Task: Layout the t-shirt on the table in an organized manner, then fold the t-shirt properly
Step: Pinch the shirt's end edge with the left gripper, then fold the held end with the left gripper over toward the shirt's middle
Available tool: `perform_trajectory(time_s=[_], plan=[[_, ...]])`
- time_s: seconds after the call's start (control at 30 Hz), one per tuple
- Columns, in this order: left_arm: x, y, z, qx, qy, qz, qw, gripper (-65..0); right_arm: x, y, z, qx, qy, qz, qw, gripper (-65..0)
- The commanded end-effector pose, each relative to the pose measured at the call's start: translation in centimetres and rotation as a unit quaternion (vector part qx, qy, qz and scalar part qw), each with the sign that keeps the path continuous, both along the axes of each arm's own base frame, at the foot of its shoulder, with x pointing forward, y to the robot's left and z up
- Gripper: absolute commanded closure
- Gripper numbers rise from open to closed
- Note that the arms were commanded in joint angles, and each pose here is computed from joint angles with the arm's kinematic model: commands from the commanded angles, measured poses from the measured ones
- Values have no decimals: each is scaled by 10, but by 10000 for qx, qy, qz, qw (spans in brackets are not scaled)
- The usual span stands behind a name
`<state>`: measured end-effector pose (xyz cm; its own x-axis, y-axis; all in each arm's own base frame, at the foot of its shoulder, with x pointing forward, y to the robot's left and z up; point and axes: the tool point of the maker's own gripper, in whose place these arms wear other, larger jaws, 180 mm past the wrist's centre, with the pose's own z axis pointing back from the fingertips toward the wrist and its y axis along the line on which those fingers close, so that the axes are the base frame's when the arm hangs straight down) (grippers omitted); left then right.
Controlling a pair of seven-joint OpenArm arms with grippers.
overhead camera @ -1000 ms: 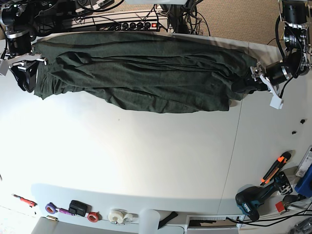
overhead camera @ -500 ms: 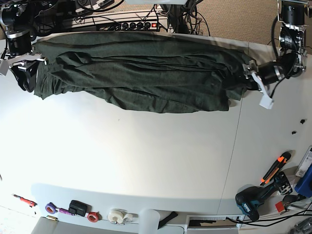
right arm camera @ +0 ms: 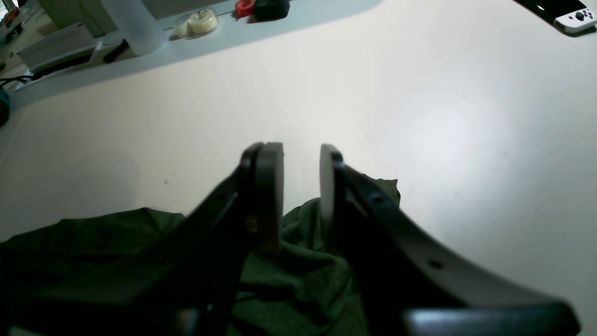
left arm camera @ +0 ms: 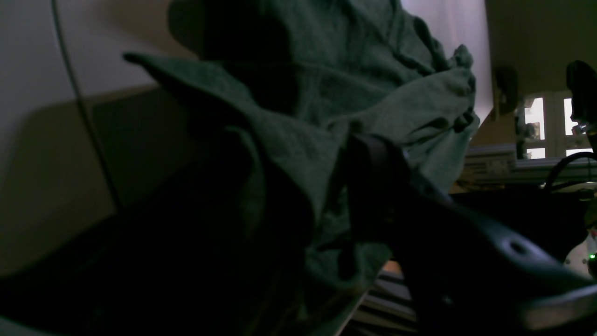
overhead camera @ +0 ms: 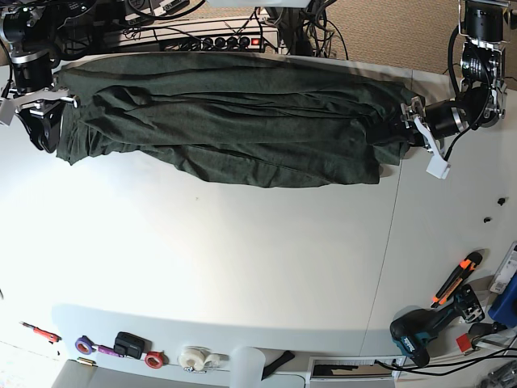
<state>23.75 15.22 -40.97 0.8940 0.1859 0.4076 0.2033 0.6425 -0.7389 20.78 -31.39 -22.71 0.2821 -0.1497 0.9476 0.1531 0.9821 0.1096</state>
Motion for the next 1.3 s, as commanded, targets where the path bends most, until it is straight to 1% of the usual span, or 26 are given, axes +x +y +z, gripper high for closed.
perform_trajectory(time_s=[0.0, 0.03, 0.07, 0.1, 0.13, 0.17, 0.2, 0.27, 0.3, 0.43, 0.6, 0.7, 0.8, 0.87, 1.03, 1.07, 1.13, 1.17, 1.27], plan=[[-29, 11, -27, 605, 657, -361, 9953, -253, 3, 1, 15, -105, -250, 68, 9996, -144], [-29, 11, -27, 603, 654, -363, 9954, -173, 3, 1, 15, -103, -244, 68, 9996, -144], [-29, 11, -26, 595, 634, -373, 9955, -70, 3, 1, 14, -101, -231, 69, 9997, -144], [-29, 10, -25, 556, 613, -375, 9959, 0, 3, 1, 14, -100, -225, 70, 9997, -144], [-27, 8, -22, 469, 551, -379, 9967, 0, 3, 1, 13, -98, -214, 71, 9997, -144], [-24, 3, -16, 306, 382, -427, 9979, 0, 2, 1, 13, -99, -212, 70, 9997, -145], [-21, -3, -6, 48, 165, -485, 9987, 0, 2, 1, 13, -99, -212, 70, 9997, -145], [-13, -16, 20, -487, -365, -615, 9963, 0, 2, 1, 13, -99, -212, 70, 9997, -145], [-11, -22, 30, -655, -565, -700, 9938, 0, 3, 1, 13, -101, -211, 69, 9997, -144], [-6, -49, 57, -805, -1005, -1070, 9859, 0, 2, -2, 11, -164, -125, 18, 9998, -144], [2, -97, 102, -1252, -1798, -1310, 9669, 0, -1, -7, 6, -286, 41, -87, 9995, -144], [13, -116, 115, -1342, -2082, -1364, 9592, 0, -1, -8, 5, -329, 77, -120, 9994, -144], [16, -141, 114, -1279, -2193, -1577, 9543, 0, -1, -8, 5, -330, 66, -121, 9994, -144], [13, -162, 111, -1242, -2238, -1808, 9496, 0, -2, -10, 4, -368, 94, -152, 9992, -144], [-2, -216, 106, -1132, -2380, -2407, 9341, 0, -8, -22, -4, -691, 430, -405, 9959, -144], [-3, -225, 104, -1074, -2351, -2471, 9339, 0, -8, -25, -5, -755, 466, -449, 9950, -144], [-8, -240, 102, -970, -2410, -2642, 9288, 0, -9, -28, -5, -845, 506, -518, 9938, -144], [-10, -249, 101, -934, -2457, -2724, 9256, 0, -10, -30, -5, -853, 502, -561, 9935, -144], [-18, -269, 98, -819, -2444, -2889, 9220, 0, -10, -30, -4, -876, 496, -578, 9932, -144]])
